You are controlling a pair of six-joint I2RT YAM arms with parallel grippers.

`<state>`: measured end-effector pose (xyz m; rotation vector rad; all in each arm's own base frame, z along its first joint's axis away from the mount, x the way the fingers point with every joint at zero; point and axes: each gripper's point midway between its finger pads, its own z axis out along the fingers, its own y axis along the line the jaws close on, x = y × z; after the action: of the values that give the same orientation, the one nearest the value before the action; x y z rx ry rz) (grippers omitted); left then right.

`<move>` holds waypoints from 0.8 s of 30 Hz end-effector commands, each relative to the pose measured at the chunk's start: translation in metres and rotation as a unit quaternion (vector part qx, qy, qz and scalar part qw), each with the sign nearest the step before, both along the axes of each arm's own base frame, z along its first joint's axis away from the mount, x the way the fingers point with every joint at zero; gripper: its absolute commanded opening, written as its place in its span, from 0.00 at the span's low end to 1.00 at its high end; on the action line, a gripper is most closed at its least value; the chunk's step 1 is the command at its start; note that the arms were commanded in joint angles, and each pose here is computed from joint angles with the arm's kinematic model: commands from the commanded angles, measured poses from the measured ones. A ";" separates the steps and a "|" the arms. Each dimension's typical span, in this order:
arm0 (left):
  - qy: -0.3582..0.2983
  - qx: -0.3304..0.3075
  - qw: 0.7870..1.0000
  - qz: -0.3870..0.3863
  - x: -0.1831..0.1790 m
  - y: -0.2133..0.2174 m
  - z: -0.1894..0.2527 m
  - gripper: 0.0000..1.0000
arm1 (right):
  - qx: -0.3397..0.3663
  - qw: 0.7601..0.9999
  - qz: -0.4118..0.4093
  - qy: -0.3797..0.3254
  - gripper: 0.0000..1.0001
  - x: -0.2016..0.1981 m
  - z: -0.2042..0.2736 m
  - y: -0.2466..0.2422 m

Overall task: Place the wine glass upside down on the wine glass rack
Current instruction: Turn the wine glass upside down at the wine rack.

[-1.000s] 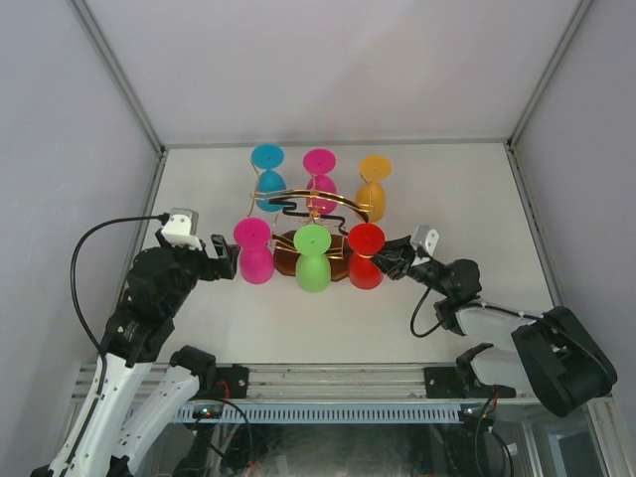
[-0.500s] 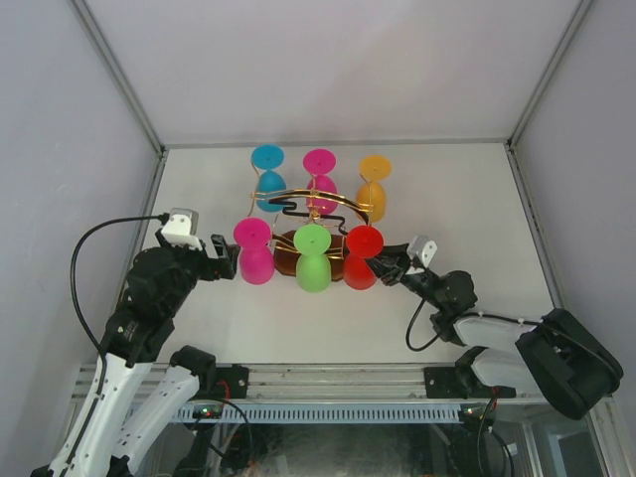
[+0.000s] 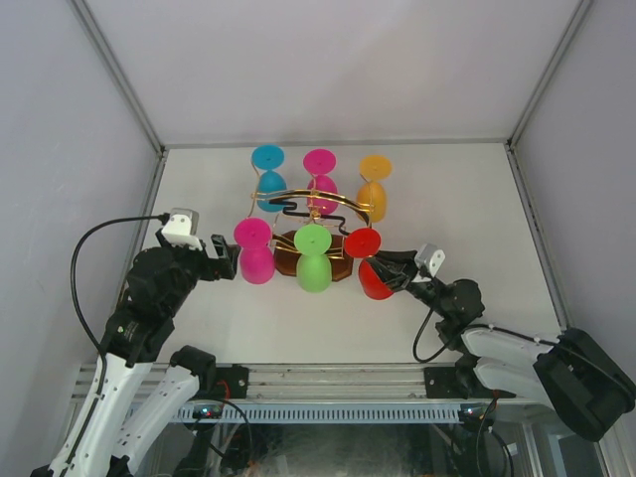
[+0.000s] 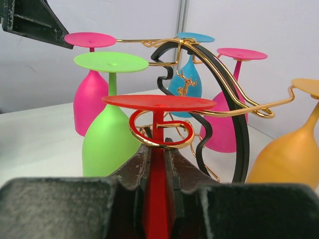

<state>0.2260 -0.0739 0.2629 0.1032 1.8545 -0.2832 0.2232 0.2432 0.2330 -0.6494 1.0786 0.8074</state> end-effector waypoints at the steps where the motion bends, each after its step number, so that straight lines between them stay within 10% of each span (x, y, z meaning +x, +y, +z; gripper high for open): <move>1: -0.015 -0.018 1.000 -0.009 0.005 -0.007 0.006 0.91 | 0.008 0.999 -0.027 -0.017 0.01 0.000 0.007 -0.010; 24: -0.014 -0.023 0.999 -0.017 0.007 -0.011 0.008 0.90 | -0.013 0.998 0.041 -0.035 0.00 -0.022 0.007 0.004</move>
<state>0.2276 -0.0777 0.2617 0.1143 1.8611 -0.2983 0.2097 0.2411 0.2277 -0.7103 1.0595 0.8060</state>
